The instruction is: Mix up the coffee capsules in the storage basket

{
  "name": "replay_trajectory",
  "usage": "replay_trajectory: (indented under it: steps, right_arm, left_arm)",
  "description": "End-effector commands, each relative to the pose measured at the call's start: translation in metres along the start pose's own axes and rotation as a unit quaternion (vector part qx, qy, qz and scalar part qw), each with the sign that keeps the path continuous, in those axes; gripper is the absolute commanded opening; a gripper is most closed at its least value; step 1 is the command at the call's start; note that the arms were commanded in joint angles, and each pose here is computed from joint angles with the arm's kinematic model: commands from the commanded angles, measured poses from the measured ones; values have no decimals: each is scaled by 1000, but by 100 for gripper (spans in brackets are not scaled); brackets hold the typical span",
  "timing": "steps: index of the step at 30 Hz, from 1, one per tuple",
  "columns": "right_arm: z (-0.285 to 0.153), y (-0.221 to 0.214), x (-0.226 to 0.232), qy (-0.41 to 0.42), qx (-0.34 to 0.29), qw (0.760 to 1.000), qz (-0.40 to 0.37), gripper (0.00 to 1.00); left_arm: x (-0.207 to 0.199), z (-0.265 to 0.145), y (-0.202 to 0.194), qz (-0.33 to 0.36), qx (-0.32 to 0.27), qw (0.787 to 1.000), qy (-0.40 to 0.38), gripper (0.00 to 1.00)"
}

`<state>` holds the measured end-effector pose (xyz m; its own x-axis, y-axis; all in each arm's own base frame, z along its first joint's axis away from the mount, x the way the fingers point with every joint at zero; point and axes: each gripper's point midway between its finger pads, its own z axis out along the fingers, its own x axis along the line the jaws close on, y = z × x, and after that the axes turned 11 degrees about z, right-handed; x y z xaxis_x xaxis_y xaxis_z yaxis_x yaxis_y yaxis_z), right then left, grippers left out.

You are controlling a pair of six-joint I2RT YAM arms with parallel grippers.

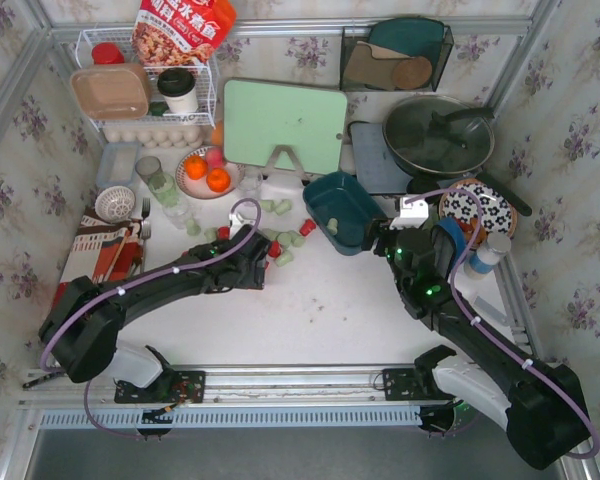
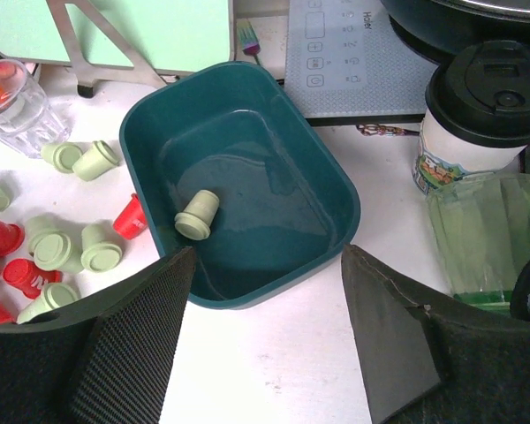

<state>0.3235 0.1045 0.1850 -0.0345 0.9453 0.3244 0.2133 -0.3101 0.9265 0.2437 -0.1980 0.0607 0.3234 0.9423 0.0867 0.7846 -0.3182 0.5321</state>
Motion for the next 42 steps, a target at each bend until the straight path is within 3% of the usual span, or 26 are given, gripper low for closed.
replay_trajectory:
  steps: [1,9,11,16,21,26,30,37,42]
  right_arm:
    - [2,9,4,6,-17,1000,7,75]
    - [3,6,7,12,-10,1000,5,76]
    - [3,6,8,13,-9,1000,5,77]
    - [4,5,8,15,-6,1000,4,77]
    - [4,5,9,17,-5,1000,4,77]
    - [4,5,8,16,-5,1000,3,77]
    - [3,5,9,17,-6,1000,4,77]
    - [3,6,9,18,-6,1000,4,77]
    - [3,6,9,17,-7,1000,5,77]
  left_arm:
    - [0,5,7,-24,-17,1000,6,70]
    - [-8,5,8,-45,-30,998,-31,72]
    - [-12,7,8,-52,-34,997,-41,99]
    - [-18,12,9,-66,-36,996,-53,100]
    - [-19,27,-1,-69,-18,997,-42,89]
    - [-22,38,-2,-64,-13,997,-40,60]
    - [-21,43,-2,-62,-15,997,-34,43]
    - [-21,31,14,-53,-37,997,-39,36]
    - [-32,-9,62,-31,-109,990,-85,36]
